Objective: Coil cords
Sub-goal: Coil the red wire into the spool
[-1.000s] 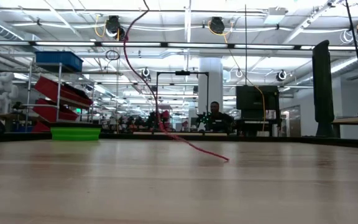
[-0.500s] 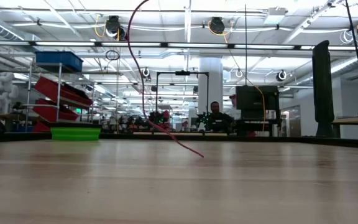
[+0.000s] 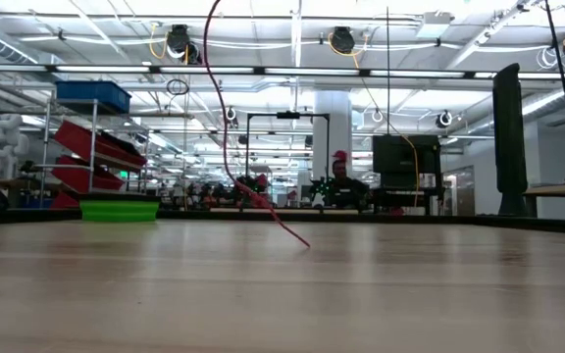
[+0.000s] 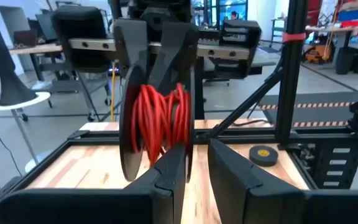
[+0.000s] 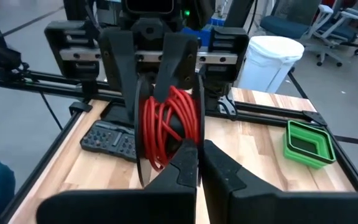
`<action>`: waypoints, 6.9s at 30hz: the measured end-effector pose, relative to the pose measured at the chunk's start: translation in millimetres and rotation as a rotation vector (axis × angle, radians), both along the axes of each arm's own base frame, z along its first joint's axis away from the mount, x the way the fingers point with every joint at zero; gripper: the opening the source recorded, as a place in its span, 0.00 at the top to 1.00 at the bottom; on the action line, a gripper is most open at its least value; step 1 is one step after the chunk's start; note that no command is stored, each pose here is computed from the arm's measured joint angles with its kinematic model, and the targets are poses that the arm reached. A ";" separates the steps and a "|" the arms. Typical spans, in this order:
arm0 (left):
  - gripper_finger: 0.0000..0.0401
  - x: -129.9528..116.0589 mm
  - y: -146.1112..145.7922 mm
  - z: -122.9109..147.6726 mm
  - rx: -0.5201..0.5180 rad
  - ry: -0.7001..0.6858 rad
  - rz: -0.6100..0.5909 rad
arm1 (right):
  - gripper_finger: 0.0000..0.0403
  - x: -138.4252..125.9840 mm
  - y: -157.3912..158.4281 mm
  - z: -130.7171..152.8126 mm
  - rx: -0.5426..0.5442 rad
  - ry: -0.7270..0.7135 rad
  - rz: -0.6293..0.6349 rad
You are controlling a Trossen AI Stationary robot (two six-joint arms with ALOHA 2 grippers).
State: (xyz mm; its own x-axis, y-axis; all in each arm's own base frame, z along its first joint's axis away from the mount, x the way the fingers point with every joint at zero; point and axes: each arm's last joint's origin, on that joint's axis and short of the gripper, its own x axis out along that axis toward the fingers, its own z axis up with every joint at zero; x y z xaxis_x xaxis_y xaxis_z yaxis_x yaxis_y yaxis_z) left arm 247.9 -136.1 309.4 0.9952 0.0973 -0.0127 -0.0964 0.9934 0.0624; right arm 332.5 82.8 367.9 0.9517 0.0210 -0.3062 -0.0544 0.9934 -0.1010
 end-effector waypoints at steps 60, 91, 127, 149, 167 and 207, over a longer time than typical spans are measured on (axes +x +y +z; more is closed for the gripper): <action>1.00 -49.6 3.8 31.9 -0.057 -0.017 -0.076 | 0.67 13.7 43.5 -124.2 0.229 -0.353 0.130; 1.00 -56.5 -5.9 32.0 -0.054 -0.018 -0.117 | 0.67 83.9 42.7 -166.5 0.137 -0.137 0.026; 1.00 -71.1 -10.1 34.2 -0.018 0.046 -0.134 | 1.00 51.7 18.5 -117.9 0.073 0.055 0.025; 1.00 -72.3 -7.0 27.8 -0.034 0.090 -0.034 | 1.00 0.9 33.3 -64.4 0.023 0.169 0.027; 1.00 -54.7 -6.2 16.0 -0.215 0.165 -0.161 | 1.00 -1.6 37.4 -32.3 -0.204 0.124 -0.106; 1.00 -6.4 -13.3 -7.4 -0.214 0.208 -0.509 | 1.00 16.7 47.2 -31.1 -0.271 -0.017 0.119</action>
State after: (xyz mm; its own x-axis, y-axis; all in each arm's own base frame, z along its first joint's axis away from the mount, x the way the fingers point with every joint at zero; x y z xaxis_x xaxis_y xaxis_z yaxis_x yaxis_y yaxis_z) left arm 241.5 -149.4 302.0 0.8906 -0.4178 -0.1796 0.3882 0.9041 -0.1785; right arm 349.2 130.0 336.8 0.9524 0.0525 -0.3002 -0.1650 0.9170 -0.3632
